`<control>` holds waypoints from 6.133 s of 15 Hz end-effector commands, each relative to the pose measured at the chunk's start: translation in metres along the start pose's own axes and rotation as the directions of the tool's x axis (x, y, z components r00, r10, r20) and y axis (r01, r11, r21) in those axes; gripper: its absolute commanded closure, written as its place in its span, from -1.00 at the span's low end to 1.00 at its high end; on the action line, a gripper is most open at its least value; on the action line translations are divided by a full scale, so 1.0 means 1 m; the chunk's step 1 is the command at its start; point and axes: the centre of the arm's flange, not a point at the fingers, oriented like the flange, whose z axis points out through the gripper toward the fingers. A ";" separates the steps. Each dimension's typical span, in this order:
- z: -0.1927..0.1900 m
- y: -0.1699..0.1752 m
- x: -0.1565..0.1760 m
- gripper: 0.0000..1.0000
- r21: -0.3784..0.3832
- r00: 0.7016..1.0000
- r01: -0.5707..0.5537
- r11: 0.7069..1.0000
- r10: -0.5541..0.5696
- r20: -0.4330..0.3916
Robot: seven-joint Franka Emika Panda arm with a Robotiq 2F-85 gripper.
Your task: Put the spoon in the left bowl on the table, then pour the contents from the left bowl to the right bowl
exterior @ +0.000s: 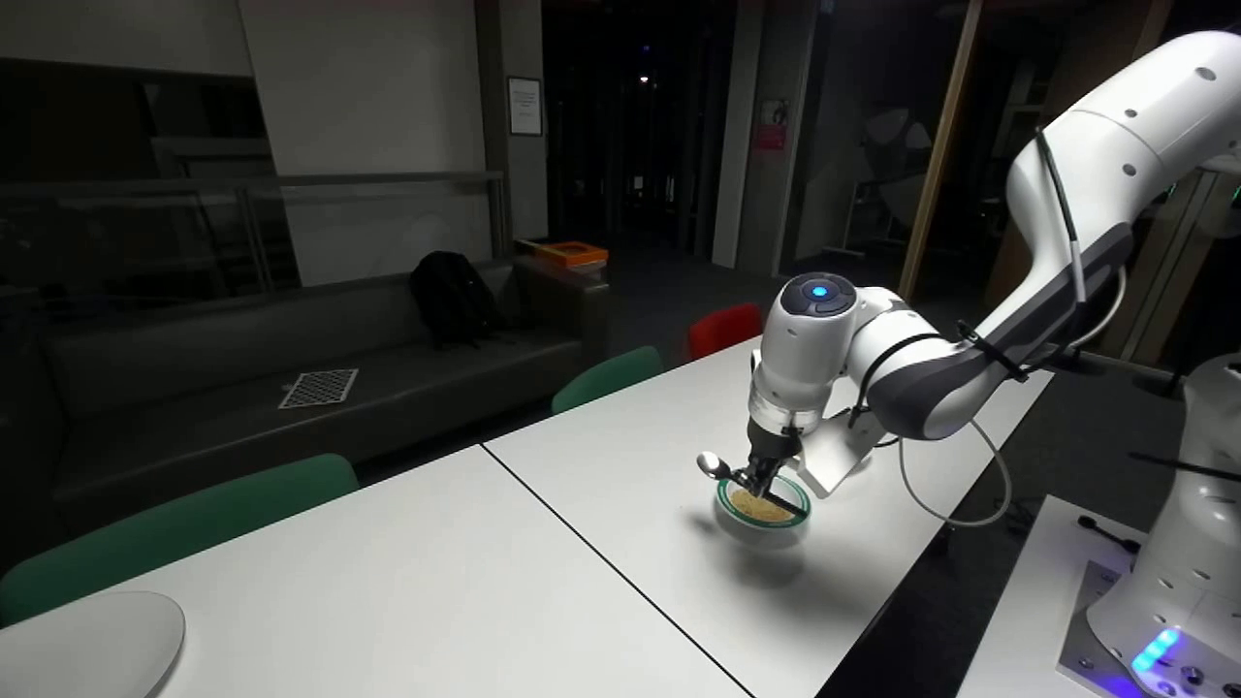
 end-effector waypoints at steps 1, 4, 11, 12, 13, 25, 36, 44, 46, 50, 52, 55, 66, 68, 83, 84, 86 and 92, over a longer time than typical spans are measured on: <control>0.004 -0.003 0.011 0.94 0.068 0.998 -0.070 0.995 0.070 -0.006; 0.011 -0.006 0.018 0.94 0.117 0.996 -0.088 0.989 0.087 0.011; 0.031 -0.013 0.031 0.94 0.234 0.987 -0.129 0.964 0.101 0.127; 0.035 -0.013 0.032 0.94 0.245 0.985 -0.131 0.961 0.098 0.140; 0.037 -0.013 0.034 0.94 0.256 0.984 -0.132 0.958 0.096 0.150; 0.065 -0.029 0.002 0.94 0.217 0.993 0.006 0.976 -0.032 0.115; 0.064 -0.036 0.001 0.94 0.213 0.994 -0.001 0.977 -0.022 0.104; 0.065 -0.037 0.001 0.94 0.203 0.997 0.049 0.978 -0.036 -0.068; 0.067 -0.037 0.001 0.94 0.195 0.996 0.052 0.979 -0.036 -0.085; 0.075 -0.038 0.000 0.94 0.189 0.996 0.033 0.981 -0.017 -0.085; 0.082 -0.039 -0.001 0.94 0.193 0.998 0.016 0.981 -0.003 -0.066; 0.091 -0.041 -0.002 0.94 0.193 0.999 0.010 0.981 -0.001 -0.043; 0.121 -0.044 -0.006 0.94 0.164 1.000 0.008 0.986 -0.009 0.007; 0.123 -0.044 -0.006 0.94 0.161 1.000 0.007 0.987 -0.009 0.009; 0.086 -0.036 0.012 -1.00 0.177 1.000 -0.024 0.984 0.027 -0.014; 0.082 -0.036 0.015 -1.00 0.167 0.999 -0.020 0.986 0.025 -0.026; 0.078 -0.036 0.018 -1.00 0.121 0.999 -0.006 0.993 0.012 -0.049; 0.098 -0.036 0.010 -1.00 -0.135 0.995 0.095 0.986 -0.098 -0.014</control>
